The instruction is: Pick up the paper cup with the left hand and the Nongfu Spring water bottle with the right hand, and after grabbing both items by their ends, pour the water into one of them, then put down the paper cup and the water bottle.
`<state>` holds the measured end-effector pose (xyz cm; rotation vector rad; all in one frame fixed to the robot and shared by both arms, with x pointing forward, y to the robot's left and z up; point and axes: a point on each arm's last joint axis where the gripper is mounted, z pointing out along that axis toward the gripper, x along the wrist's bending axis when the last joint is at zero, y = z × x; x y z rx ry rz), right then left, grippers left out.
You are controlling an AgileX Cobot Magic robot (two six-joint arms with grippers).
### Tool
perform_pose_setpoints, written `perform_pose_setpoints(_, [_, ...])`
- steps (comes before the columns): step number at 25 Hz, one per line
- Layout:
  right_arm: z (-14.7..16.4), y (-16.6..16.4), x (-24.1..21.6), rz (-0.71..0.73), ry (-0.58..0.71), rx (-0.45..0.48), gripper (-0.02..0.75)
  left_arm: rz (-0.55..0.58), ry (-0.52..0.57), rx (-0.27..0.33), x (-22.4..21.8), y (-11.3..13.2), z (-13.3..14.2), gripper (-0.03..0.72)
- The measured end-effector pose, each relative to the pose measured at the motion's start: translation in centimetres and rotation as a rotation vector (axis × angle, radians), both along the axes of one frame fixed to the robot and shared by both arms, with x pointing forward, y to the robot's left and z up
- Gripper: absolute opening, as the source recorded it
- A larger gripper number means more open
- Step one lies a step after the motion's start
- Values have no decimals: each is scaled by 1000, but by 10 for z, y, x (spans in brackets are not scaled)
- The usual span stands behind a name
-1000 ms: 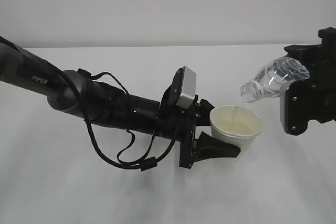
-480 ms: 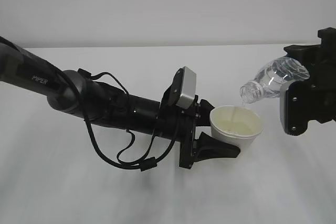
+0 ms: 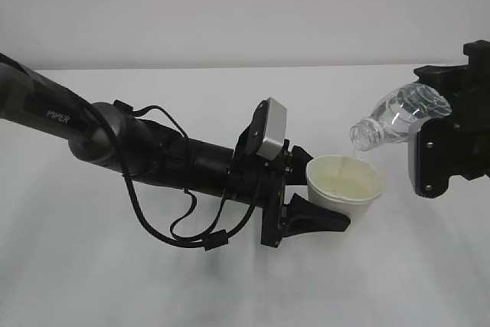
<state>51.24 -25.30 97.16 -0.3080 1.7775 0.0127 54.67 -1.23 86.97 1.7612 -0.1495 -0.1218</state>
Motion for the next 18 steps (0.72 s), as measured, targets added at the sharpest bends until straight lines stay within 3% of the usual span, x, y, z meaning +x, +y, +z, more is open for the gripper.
perform_pose_setpoints(18, [0, 0, 0, -6, 8, 30, 428, 19, 8, -12, 2, 0, 1, 472])
